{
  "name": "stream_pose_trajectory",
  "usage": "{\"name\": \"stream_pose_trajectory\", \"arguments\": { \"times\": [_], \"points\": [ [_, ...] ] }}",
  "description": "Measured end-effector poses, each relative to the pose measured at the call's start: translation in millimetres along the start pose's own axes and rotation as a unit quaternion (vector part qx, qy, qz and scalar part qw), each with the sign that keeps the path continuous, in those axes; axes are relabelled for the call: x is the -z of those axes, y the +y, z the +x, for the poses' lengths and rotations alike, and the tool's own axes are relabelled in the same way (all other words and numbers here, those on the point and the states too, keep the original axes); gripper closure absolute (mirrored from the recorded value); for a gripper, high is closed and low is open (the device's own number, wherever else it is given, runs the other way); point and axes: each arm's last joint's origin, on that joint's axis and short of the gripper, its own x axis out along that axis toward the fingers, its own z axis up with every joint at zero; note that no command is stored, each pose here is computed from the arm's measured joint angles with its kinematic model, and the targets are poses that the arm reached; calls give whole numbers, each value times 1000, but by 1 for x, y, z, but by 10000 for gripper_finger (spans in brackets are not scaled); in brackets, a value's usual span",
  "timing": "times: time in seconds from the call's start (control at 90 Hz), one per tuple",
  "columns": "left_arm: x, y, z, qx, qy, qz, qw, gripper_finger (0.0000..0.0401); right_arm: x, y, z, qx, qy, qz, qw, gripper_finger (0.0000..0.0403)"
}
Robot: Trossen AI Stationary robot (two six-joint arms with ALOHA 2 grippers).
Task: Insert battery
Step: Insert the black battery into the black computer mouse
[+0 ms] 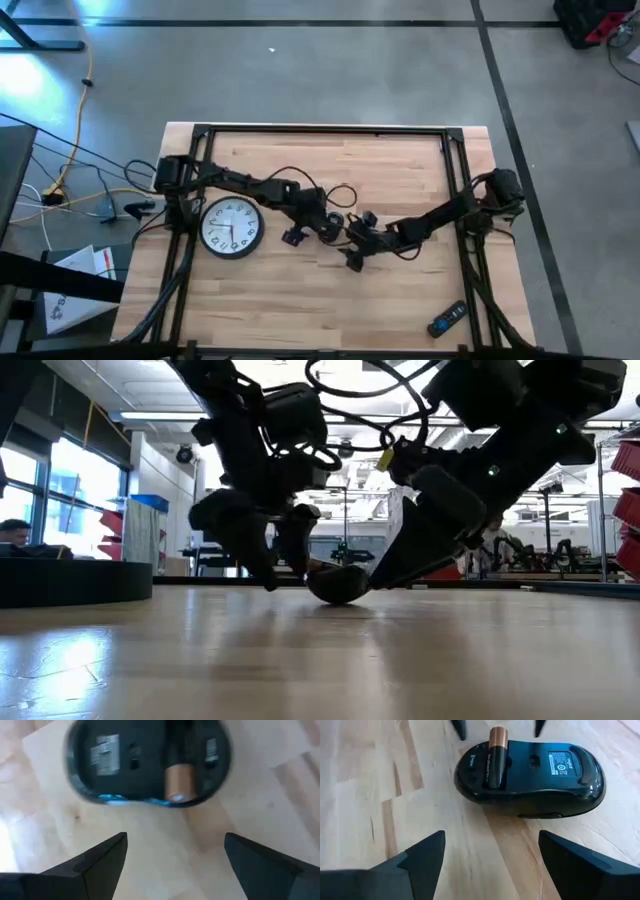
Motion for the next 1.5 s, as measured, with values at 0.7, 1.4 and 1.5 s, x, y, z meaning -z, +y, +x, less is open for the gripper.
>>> {"name": "stream_pose_trajectory", "arguments": {
  "times": [0.7, 1.4, 1.5],
  "points": [
    [11, -33, 20, -42, -30, -246, 968, 84, -13, -50, -13, 2, 110, -201, 973, 111],
    [-10, -54, 20, -167, -100, -354, 915, 85, -44, -101, 9, -129, 96, -324, 932, 111],
    [-7, -46, 20, -168, -99, -358, 913, 85, -43, -101, 13, -129, 90, -332, 930, 111]
  ]
}}
